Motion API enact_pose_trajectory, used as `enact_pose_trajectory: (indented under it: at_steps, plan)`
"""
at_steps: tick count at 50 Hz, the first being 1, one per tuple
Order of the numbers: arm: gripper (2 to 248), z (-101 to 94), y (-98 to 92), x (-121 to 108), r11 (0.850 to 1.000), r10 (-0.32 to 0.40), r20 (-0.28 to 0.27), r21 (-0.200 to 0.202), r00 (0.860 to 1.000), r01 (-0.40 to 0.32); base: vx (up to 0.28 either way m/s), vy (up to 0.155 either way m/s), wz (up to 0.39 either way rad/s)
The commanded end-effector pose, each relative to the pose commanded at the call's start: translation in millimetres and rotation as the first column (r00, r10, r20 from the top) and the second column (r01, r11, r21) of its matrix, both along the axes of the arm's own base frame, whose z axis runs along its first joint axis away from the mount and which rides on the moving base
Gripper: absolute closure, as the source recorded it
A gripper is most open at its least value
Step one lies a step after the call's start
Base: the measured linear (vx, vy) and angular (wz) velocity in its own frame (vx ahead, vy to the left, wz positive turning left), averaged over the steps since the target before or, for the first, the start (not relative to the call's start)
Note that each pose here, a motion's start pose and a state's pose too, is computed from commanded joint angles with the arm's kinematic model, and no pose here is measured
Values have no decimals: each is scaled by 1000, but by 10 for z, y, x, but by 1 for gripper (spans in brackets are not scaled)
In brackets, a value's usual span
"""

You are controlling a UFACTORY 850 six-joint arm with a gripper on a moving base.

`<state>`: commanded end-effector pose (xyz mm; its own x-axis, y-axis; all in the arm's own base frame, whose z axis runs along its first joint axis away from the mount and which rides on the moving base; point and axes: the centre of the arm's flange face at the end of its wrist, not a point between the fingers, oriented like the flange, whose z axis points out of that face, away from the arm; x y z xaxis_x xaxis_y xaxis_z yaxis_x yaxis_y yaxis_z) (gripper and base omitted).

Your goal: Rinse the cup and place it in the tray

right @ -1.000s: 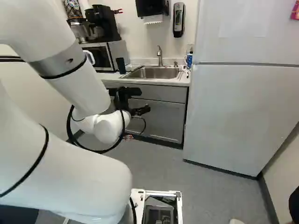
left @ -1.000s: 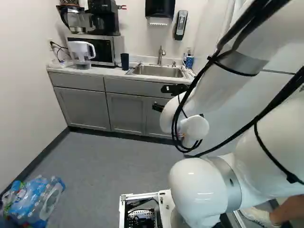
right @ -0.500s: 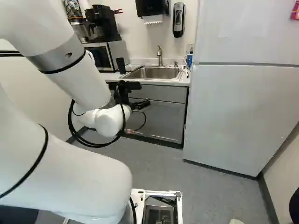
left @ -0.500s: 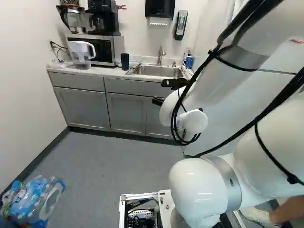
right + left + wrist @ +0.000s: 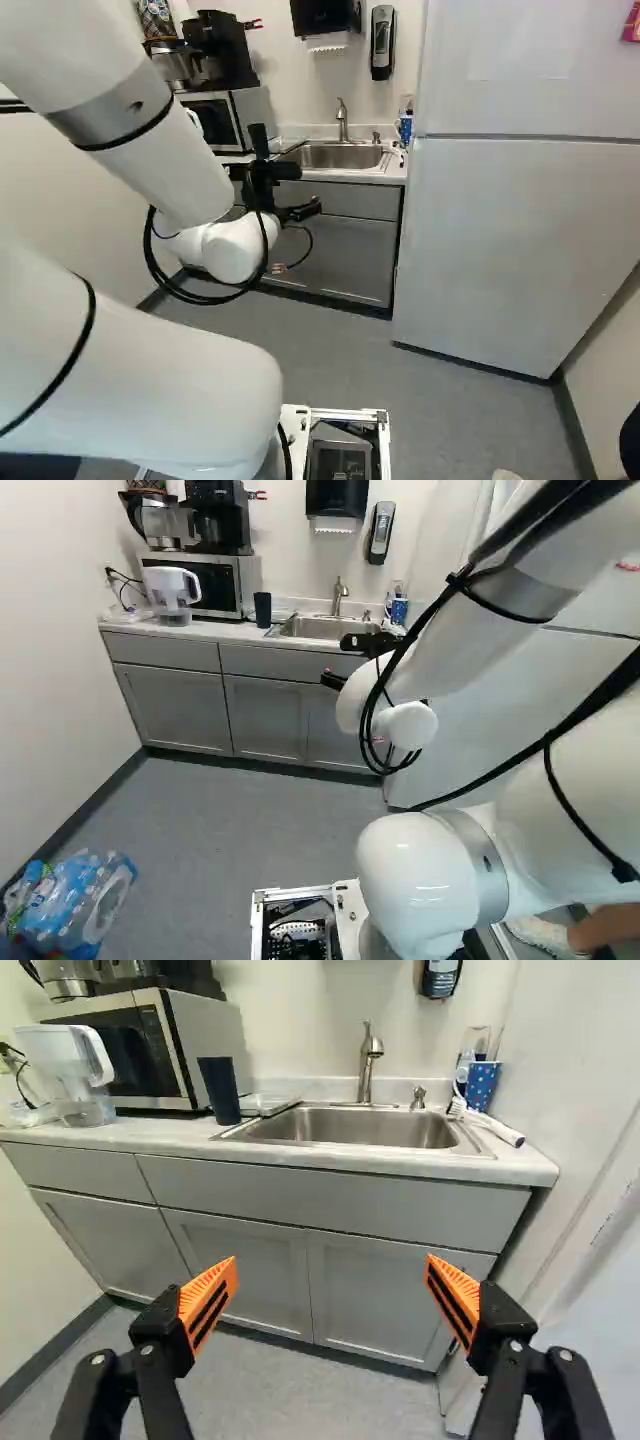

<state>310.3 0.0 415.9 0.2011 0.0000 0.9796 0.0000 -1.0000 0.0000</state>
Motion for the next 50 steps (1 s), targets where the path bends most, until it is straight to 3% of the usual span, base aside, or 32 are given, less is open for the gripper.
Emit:
enact_pose_trajectory:
  at_steps: [50]
  plan:
    - [3, 515, 0, 311, 1000, 0, 119, 0, 993, 0, 0, 0, 0]
